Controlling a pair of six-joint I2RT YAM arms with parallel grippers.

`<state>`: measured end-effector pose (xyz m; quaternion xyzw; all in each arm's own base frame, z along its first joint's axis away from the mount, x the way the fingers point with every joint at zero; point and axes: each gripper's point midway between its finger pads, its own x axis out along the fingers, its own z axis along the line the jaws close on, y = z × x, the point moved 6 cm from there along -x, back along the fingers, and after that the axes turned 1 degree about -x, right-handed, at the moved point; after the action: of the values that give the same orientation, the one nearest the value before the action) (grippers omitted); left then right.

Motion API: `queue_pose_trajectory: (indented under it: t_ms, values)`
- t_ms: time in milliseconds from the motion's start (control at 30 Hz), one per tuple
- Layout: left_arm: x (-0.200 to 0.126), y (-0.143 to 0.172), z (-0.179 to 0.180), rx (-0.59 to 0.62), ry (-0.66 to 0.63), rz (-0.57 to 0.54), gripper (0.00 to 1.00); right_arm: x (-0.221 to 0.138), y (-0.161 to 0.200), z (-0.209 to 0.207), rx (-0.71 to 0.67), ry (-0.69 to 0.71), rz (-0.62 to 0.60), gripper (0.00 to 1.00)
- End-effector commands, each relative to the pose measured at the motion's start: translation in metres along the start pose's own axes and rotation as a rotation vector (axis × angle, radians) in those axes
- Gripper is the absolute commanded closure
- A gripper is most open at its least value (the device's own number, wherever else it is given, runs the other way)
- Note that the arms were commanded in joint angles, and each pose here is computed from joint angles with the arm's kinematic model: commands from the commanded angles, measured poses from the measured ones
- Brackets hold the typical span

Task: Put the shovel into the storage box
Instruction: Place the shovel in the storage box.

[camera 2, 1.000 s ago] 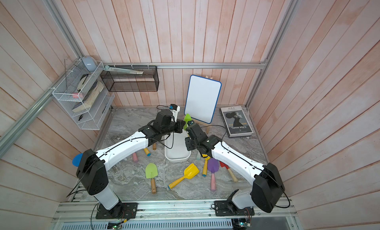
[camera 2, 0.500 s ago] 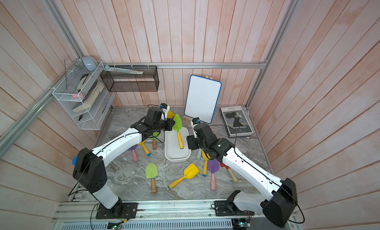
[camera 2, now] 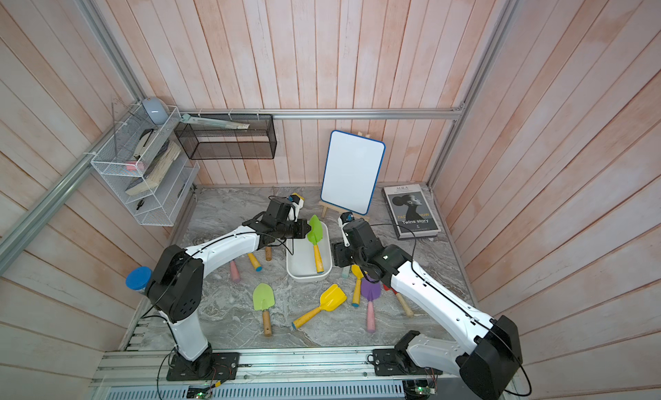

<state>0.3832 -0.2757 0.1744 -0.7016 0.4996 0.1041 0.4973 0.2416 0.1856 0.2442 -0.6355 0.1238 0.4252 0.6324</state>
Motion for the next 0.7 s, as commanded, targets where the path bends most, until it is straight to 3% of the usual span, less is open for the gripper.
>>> queue_pose_trajectory:
  t_ms: [0, 667]
  values:
    - [0.011, 0.002, 0.001, -0.001, 0.024, -0.008, 1.0, 0.0, 0.004, -0.001, -0.008, -0.012, 0.012, 0.37]
    - [0.047, 0.029, 0.022, -0.066, -0.02, 0.153, 1.0, 0.016, 0.007, 0.001, -0.017, -0.034, 0.05, 0.37]
